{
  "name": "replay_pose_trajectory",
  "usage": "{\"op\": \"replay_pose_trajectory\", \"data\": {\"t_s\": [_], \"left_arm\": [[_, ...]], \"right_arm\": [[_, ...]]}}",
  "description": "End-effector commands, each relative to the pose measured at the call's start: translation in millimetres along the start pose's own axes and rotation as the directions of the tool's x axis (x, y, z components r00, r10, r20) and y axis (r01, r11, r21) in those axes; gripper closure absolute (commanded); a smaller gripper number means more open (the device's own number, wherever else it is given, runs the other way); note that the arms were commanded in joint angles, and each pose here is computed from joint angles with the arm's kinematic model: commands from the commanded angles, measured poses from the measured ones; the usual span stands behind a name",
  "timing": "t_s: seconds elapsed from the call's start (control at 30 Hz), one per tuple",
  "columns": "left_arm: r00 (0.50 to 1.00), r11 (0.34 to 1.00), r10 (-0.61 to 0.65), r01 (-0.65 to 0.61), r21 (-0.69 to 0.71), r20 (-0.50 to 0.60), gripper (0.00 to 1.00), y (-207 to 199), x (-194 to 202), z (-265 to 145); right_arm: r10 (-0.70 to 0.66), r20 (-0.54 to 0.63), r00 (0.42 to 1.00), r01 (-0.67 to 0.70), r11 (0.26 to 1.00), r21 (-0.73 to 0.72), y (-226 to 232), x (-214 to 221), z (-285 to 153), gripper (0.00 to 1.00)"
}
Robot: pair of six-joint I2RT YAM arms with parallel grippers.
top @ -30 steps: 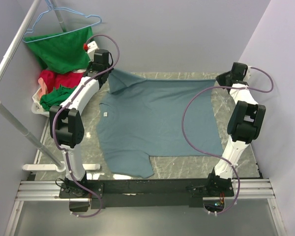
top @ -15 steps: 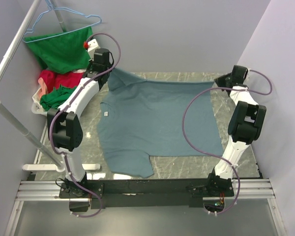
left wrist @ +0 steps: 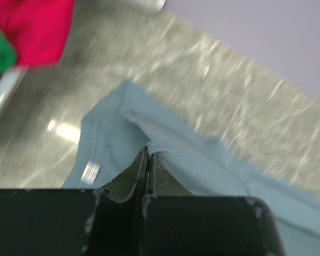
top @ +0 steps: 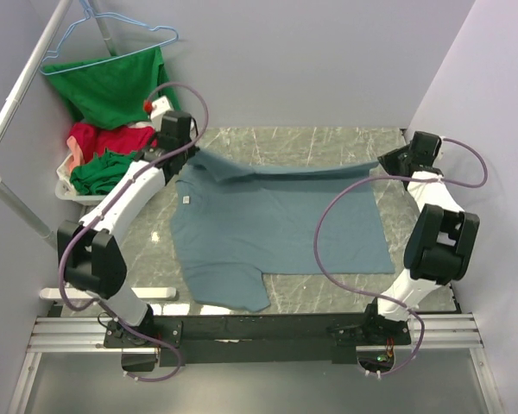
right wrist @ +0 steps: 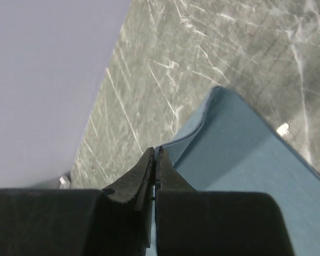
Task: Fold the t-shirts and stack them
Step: Fold the tshirt
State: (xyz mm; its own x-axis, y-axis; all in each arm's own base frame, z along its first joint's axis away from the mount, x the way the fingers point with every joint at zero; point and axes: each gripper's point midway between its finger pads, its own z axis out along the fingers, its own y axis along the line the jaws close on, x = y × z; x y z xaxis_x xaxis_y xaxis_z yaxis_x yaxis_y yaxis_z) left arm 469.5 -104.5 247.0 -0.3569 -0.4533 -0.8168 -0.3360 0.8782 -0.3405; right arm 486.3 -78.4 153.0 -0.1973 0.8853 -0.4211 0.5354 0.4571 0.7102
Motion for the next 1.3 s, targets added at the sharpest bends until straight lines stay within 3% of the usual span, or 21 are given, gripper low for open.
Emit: {"op": "replay_pose_trajectory", "data": {"t_s": [0.0, 0.37, 0.4, 0.43, 0.53, 0.67, 0.8, 0.97, 1.27], "left_arm": [[0.997, 1.000, -0.017, 0.015, -0.026, -0.079, 0.99, 22.7, 36.6, -19.4], [0.975, 0.996, -0.012, -0.008, -0.090, -0.220, 0.99, 53.7, 101.8, -24.0], [0.974, 0.996, -0.010, -0.012, -0.094, -0.228, 0.99, 54.2, 105.4, -23.4], [0.970, 0.994, -0.004, -0.022, -0.104, -0.242, 0.99, 55.9, 112.0, -21.1], [0.963, 0.993, 0.003, -0.033, -0.109, -0.268, 0.99, 55.5, 123.2, -16.2], [0.960, 0.995, 0.007, -0.035, -0.094, -0.278, 0.99, 50.1, 128.9, -11.9], [0.958, 0.997, 0.012, -0.034, -0.072, -0.288, 0.99, 41.3, 128.4, -9.5], [0.963, 0.997, 0.013, -0.033, -0.069, -0.270, 0.99, 34.7, 118.2, -9.3], [0.984, 0.999, -0.022, 0.014, -0.044, -0.175, 0.99, 21.0, 78.2, -21.4]], "right_arm": [[-0.036, 0.030, 0.999, 0.035, 0.999, 0.029, -12.3, -1.9, -21.3, 1.00], [0.025, -0.200, 0.980, 0.025, 0.969, 0.247, -95.2, 67.5, -12.1, 0.98], [0.026, -0.215, 0.976, 0.031, 0.965, 0.260, -99.1, 70.3, -9.4, 0.92], [0.027, -0.228, 0.973, 0.037, 0.962, 0.271, -102.0, 72.7, -9.6, 0.79], [0.005, -0.232, 0.973, 0.054, 0.967, 0.249, -99.6, 74.5, -10.4, 0.54], [-0.070, -0.179, 0.981, 0.104, 0.977, 0.187, -87.1, 73.6, -23.3, 0.37], [-0.189, -0.151, 0.970, 0.204, 0.975, 0.088, -52.5, 84.9, -37.5, 0.34], [-0.359, -0.170, 0.918, 0.365, 0.931, 0.004, -11.7, 143.2, -48.3, 0.34], [-0.463, -0.308, 0.831, 0.413, 0.885, -0.216, 43.8, 245.0, -47.1, 0.35]]}}
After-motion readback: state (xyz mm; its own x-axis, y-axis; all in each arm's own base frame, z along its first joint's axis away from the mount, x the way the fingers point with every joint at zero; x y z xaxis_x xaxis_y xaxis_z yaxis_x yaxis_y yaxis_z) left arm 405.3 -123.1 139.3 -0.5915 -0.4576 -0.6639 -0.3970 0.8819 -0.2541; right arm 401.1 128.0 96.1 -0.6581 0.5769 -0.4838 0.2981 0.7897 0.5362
